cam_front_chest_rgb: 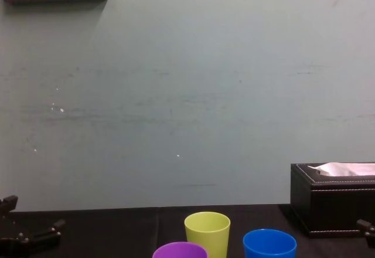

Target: Stack the three plastic cups sequentially using one hand.

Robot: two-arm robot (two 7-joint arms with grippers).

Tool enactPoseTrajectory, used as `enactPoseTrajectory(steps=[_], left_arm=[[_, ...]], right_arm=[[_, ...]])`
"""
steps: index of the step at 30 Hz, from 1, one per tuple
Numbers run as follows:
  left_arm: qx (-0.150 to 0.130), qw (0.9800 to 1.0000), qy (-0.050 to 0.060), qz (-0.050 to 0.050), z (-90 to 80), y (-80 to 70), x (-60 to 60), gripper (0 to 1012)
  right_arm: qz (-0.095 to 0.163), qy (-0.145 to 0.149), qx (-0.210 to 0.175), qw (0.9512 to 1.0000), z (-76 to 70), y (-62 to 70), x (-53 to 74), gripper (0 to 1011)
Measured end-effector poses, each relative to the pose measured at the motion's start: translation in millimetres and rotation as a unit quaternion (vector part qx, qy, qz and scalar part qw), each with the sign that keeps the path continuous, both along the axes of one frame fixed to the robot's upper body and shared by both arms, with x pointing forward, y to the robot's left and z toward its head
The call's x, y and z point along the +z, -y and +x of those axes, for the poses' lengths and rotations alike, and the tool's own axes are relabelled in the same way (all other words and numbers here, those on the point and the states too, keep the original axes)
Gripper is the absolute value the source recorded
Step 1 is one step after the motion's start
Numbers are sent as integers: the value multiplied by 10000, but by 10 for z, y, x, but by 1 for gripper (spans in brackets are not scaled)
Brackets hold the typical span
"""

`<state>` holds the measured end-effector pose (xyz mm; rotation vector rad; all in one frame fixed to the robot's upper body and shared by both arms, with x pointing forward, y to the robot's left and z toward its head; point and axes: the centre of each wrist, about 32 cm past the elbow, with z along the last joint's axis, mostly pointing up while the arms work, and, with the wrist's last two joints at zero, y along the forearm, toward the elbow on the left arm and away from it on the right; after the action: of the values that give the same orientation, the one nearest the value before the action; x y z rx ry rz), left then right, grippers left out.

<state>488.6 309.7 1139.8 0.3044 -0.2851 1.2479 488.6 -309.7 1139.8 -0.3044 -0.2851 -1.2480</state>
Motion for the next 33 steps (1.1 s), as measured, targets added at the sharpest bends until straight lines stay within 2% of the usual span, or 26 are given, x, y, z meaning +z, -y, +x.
enactPoseTrajectory(steps=[21,33], left_arm=[[0,10000,0,0,0,0,0,1000],[0,10000,0,0,0,0,0,1000]], right_arm=[[2,1,-2,10000,-2,2,0,1000],[303,61,152,9994,-149,-2,124,1000]])
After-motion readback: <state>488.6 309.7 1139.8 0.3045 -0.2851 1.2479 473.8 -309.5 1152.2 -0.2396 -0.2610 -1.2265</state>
